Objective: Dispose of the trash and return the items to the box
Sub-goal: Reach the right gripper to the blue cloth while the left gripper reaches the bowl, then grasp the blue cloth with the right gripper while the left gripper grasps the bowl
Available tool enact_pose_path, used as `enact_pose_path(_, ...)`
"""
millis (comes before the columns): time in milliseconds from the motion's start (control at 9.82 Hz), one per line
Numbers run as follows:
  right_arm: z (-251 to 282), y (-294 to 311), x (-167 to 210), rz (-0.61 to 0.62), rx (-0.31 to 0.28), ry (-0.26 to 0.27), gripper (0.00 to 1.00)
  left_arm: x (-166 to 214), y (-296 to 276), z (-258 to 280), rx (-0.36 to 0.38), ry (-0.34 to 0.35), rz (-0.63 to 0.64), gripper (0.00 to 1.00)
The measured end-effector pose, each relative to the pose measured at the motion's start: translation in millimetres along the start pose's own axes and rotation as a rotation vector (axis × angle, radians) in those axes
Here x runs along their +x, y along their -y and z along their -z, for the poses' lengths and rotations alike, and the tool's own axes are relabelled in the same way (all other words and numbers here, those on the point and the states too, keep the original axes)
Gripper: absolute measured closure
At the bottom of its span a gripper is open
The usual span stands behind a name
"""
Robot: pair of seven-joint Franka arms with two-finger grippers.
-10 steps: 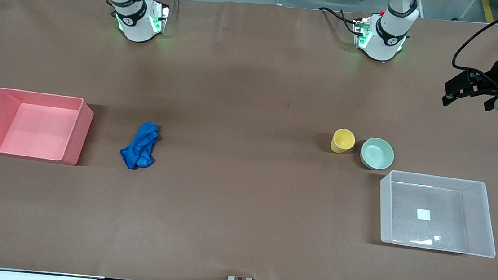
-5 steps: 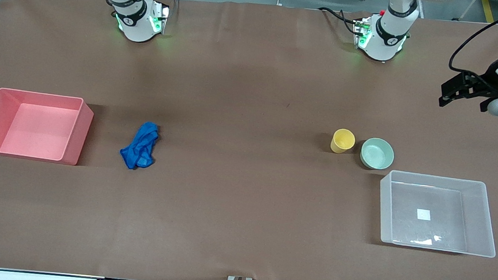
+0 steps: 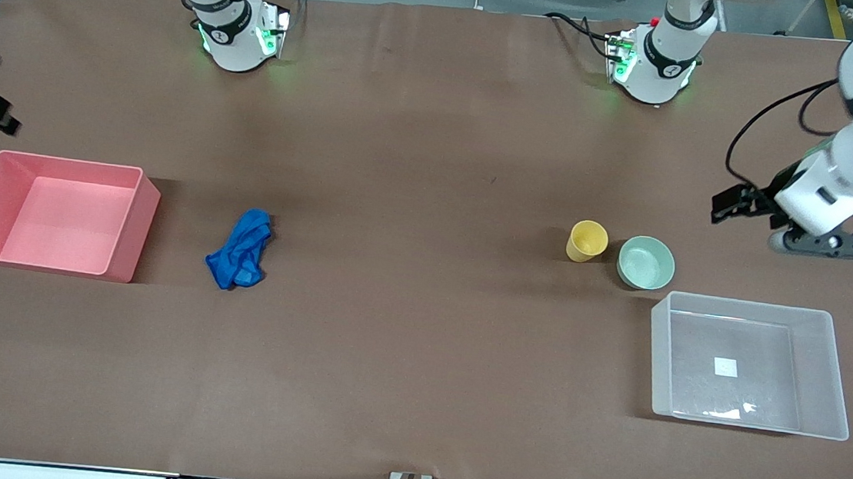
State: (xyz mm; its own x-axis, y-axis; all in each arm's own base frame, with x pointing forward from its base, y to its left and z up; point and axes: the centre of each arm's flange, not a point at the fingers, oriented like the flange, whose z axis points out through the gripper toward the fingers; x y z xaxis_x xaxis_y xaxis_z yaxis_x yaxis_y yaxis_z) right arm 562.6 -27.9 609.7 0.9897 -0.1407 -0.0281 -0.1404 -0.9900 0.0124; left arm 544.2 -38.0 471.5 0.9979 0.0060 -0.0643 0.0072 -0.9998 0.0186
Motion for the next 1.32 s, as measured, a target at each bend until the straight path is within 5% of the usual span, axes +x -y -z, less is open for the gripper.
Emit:
enact_pose_path(306,-148,77,8,0.028,0.000,0.018,0.00,-16,16,-92,0.000,-0.015,0.024,0.02)
enact_pose_path(713,-350,109,7,0.042,0.027,0.035,0.00,-19,19,-185,0.007,-0.043,0.029,0.05)
enact_pose_path(1019,-408,131,7,0.080,0.041,0.007,0.03,-16,25,-252,0.013,-0.070,0.047,0.10)
enact_pose_path(1120,-416,133,5,0.103,0.034,-0.011,0.09,-15,27,-265,0.014,-0.068,0.049,0.16)
enact_pose_path(1324,-427,132,-4,0.125,0.020,-0.003,0.42,-14,28,-277,0.016,-0.074,0.050,0.48)
